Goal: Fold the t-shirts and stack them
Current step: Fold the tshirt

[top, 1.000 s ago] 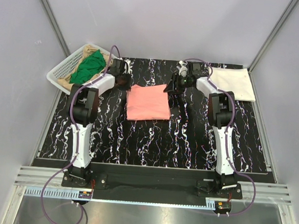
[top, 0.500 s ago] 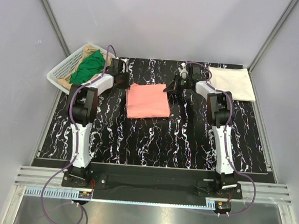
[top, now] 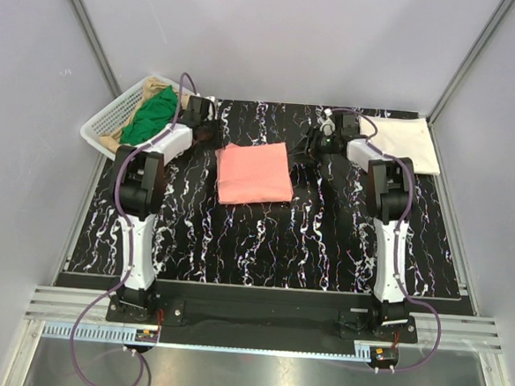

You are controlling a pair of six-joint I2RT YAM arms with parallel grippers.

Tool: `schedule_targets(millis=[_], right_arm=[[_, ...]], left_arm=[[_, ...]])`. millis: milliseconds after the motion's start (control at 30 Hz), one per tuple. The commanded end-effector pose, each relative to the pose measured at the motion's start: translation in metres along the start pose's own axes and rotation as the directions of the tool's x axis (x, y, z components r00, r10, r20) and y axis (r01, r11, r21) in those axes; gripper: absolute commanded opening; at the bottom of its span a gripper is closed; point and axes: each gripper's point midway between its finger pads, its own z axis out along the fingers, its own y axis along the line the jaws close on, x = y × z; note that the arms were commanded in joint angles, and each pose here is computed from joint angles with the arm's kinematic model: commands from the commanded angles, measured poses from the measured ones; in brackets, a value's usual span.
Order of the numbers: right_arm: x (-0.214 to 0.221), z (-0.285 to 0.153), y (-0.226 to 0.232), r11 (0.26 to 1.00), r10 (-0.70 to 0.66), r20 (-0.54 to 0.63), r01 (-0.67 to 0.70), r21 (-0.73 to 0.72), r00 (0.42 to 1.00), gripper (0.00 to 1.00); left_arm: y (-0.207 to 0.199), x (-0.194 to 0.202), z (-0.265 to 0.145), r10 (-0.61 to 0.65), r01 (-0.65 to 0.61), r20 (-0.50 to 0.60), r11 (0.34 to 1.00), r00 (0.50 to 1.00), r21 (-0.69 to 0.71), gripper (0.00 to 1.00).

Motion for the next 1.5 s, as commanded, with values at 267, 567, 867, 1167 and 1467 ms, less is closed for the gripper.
schedule_targets(millis=[267,567,867,1167,1467], right_arm=[[0.027,-0.063,0.100,0.996,-0.070,0.016,0.071,-0.050,0.997,0.17],[0.107,-0.006,0.128,0.978,-0.133,-0.191,0.097,-0.186,0.973,0.00],[0.149,0.031,0.070,0.985,-0.069,-0.340,0.009,-0.173,0.938,0.02],[0.131,0.002,0.130,0.965,-0.149,-0.291,0.075,-0.250,0.945,0.02],[0.150,0.006,0.108,0.974,-0.126,-0.330,0.053,-0.222,0.936,0.02]], left_arm=[[-0.025,-0.061,-0.100,0.010,-0.012,0.178,1.000,0.984,0.012,0.43],[-0.090,0.030,-0.103,-0.012,0.010,0.007,0.976,1.000,0.219,0.42],[-0.049,0.120,-0.072,-0.021,0.022,-0.133,1.000,0.991,0.005,0.33],[-0.057,0.100,-0.100,-0.007,0.006,-0.067,1.000,0.998,-0.006,0.35],[-0.116,0.104,-0.107,0.030,-0.019,-0.066,0.987,0.997,0.158,0.32]])
